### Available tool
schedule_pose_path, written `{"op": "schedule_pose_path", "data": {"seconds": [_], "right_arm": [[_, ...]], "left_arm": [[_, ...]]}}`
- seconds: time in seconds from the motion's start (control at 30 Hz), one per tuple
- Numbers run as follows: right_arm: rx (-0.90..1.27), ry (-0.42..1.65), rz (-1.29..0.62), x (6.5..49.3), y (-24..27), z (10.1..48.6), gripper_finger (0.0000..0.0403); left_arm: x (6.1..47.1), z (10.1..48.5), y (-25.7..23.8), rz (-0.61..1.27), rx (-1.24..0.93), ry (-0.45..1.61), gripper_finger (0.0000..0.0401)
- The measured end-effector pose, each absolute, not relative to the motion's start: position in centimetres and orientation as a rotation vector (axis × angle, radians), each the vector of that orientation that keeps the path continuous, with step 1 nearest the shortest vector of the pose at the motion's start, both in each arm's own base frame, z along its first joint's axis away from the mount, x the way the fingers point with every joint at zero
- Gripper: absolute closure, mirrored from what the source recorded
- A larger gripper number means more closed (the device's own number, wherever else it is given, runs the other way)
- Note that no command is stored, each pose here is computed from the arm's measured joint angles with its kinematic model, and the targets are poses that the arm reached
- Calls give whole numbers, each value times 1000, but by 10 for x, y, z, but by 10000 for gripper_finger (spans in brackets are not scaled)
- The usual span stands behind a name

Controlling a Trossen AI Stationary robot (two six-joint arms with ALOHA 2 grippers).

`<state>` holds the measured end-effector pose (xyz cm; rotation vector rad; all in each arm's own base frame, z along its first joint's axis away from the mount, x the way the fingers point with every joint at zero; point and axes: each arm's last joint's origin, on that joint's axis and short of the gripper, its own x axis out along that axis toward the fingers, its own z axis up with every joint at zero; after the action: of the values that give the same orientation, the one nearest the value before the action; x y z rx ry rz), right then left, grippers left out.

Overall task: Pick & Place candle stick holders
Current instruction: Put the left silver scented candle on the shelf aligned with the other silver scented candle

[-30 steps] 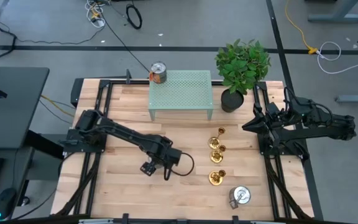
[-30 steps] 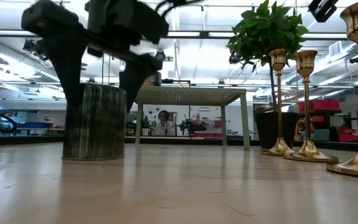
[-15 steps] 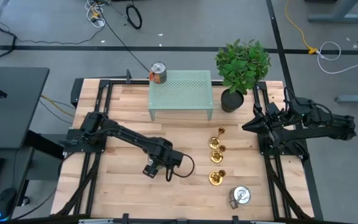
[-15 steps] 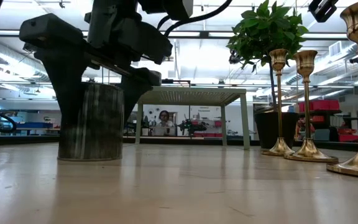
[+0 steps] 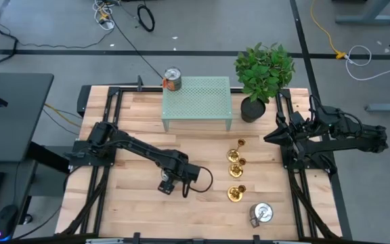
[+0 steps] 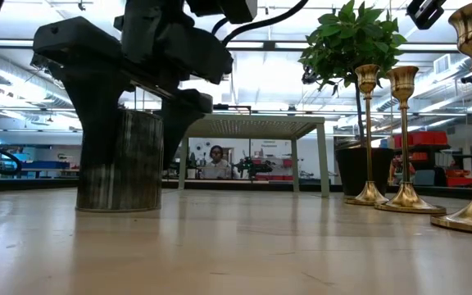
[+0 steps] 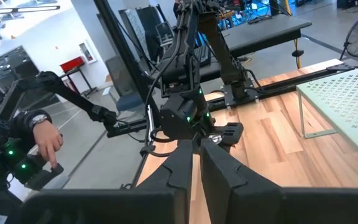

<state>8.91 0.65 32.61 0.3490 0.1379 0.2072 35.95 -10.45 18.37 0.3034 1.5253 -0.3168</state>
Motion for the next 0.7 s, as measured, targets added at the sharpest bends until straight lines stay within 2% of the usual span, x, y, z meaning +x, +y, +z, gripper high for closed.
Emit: {"op": "schedule_pose_path", "data": {"seconds": [0.33, 0.7], "right_arm": [[342, 137, 207, 89, 6, 326, 366], [342, 137, 207, 89, 6, 326, 366]], "left_arm": [[350, 184, -102, -327, 305, 1624, 7], [350, 184, -103, -345, 283, 1627, 7]]}}
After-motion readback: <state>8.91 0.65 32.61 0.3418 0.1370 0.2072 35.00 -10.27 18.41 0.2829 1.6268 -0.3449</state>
